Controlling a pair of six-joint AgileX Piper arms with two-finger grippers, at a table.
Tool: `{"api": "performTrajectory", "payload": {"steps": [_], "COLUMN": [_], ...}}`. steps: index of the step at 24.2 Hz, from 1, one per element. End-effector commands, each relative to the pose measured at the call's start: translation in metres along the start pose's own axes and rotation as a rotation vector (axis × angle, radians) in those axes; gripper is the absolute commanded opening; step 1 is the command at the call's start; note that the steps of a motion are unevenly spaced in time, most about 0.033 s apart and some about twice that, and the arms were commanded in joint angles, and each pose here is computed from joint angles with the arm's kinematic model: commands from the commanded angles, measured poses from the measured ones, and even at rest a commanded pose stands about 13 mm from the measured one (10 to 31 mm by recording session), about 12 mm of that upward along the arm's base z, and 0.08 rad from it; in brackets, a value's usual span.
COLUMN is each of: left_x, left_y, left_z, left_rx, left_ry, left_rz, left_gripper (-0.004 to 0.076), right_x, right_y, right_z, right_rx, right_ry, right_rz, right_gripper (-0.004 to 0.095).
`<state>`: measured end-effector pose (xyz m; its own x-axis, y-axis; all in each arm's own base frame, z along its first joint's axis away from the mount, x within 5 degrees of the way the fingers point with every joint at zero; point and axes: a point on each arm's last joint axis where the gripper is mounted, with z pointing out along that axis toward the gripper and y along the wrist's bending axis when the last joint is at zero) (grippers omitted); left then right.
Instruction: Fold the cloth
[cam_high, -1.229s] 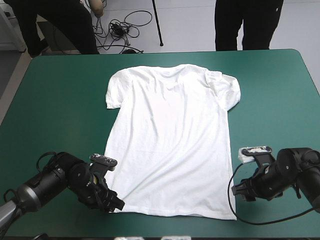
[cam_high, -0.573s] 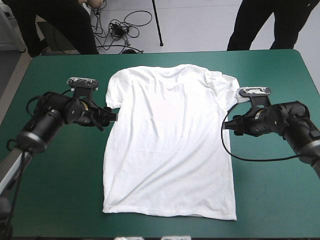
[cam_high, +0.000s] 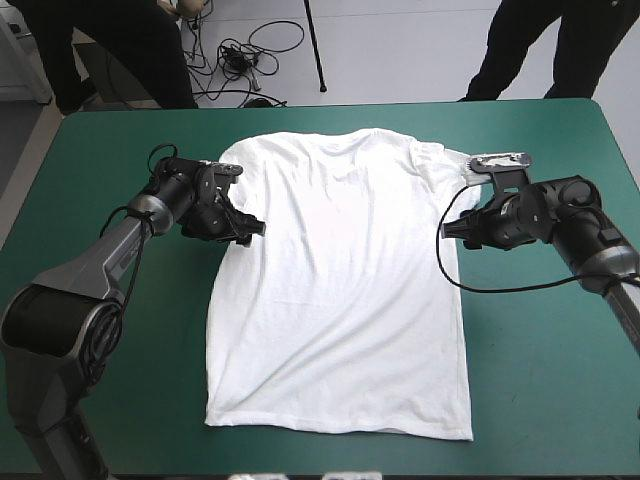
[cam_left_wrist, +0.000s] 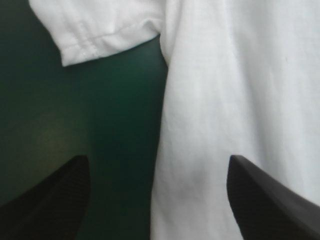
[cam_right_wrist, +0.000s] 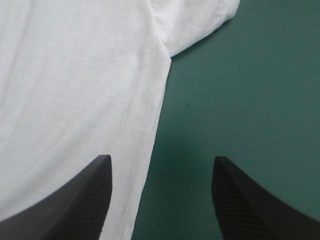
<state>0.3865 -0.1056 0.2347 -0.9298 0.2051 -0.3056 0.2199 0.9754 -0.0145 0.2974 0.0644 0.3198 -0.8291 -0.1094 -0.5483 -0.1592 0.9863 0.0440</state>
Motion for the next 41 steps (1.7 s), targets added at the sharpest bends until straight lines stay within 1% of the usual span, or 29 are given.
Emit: {"api": "performTrajectory", "payload": {"steps": [1, 5, 9, 10, 11, 12, 13, 14, 15, 17, 19, 22, 25, 29, 32, 37, 41], "left_x": [-0.009, -0.008, -0.008, -0.007, -0.007, -0.007, -0.007, -0.008, -0.008, -0.008, -0.008, -0.008, -0.008, -0.009, -0.009, -0.009, -0.010], "left_y": [-0.001, -0.004, -0.006, -0.006, -0.006, -0.006, -0.006, -0.006, -0.005, -0.005, -0.005, -0.005, -0.005, -0.005, -0.005, -0.005, -0.005], "left_z": [-0.014, 0.000, 0.002, 0.002, 0.002, 0.002, 0.002, 0.002, 0.002, 0.002, 0.002, 0.002, 0.002, 0.002, 0.002, 0.002, 0.002], "left_rx": [0.017, 0.040, 0.052, 0.052, 0.052, 0.052, 0.052, 0.052, 0.050, 0.050, 0.050, 0.050, 0.050, 0.050, 0.050, 0.048, 0.049], "left_ry": [-0.057, -0.015, -0.013, -0.010, -0.006, -0.006, -0.010, -0.013, -0.018, -0.019, -0.017, -0.015, -0.020, -0.024, -0.025, -0.027, -0.043], "left_rz": [0.001, -0.005, -0.001, -0.001, -0.001, -0.001, -0.001, -0.001, 0.001, 0.002, 0.002, 0.001, 0.001, 0.001, -0.001, -0.002, -0.003], "left_gripper": [0.0544, 0.0496, 0.0390, 0.0351, 0.0278, 0.0239, 0.0169, 0.0131, 0.0055, -0.0009, -0.0009, -0.0009, -0.0009, -0.0009, -0.0009, -0.0009, -0.0009], "right_x": [-0.012, -0.014, -0.017, -0.018, -0.020, -0.022, -0.026, -0.029, -0.035, -0.041, -0.043, -0.039, -0.035, -0.027, -0.020, -0.009, -0.012], "right_y": [0.000, 0.000, 0.000, 0.000, 0.001, 0.001, 0.001, 0.001, 0.001, 0.001, 0.001, 0.001, 0.004, 0.019, 0.032, 0.042, 0.042], "right_z": [-0.014, 0.006, 0.026, 0.031, 0.040, 0.045, 0.053, 0.057, 0.064, 0.076, 0.090, 0.112, 0.125, 0.140, 0.153, 0.171, 0.168], "right_rx": [0.003, 0.005, 0.007, 0.008, 0.010, 0.010, 0.010, 0.010, 0.011, 0.016, 0.019, 0.023, 0.004, -0.016, -0.042, -0.068, -0.069], "right_ry": [-0.092, -0.054, -0.019, -0.001, 0.027, 0.037, 0.045, 0.048, 0.051, 0.066, 0.103, 0.155, 0.182, 0.238, 0.278, 0.348, 0.337], "right_rz": [-0.018, -0.018, -0.029, -0.037, -0.044, -0.046, -0.046, -0.048, -0.048, -0.052, -0.053, -0.024, -0.009, -0.031, -0.039, -0.027, -0.014], "right_gripper": [0.0560, 0.0558, 0.0558, 0.0558, 0.0558, 0.0557, 0.0558, 0.0558, 0.0558, 0.0560, 0.0560, 0.0559, 0.0546, 0.0376, 0.0231, -0.0020, -0.0017]}}
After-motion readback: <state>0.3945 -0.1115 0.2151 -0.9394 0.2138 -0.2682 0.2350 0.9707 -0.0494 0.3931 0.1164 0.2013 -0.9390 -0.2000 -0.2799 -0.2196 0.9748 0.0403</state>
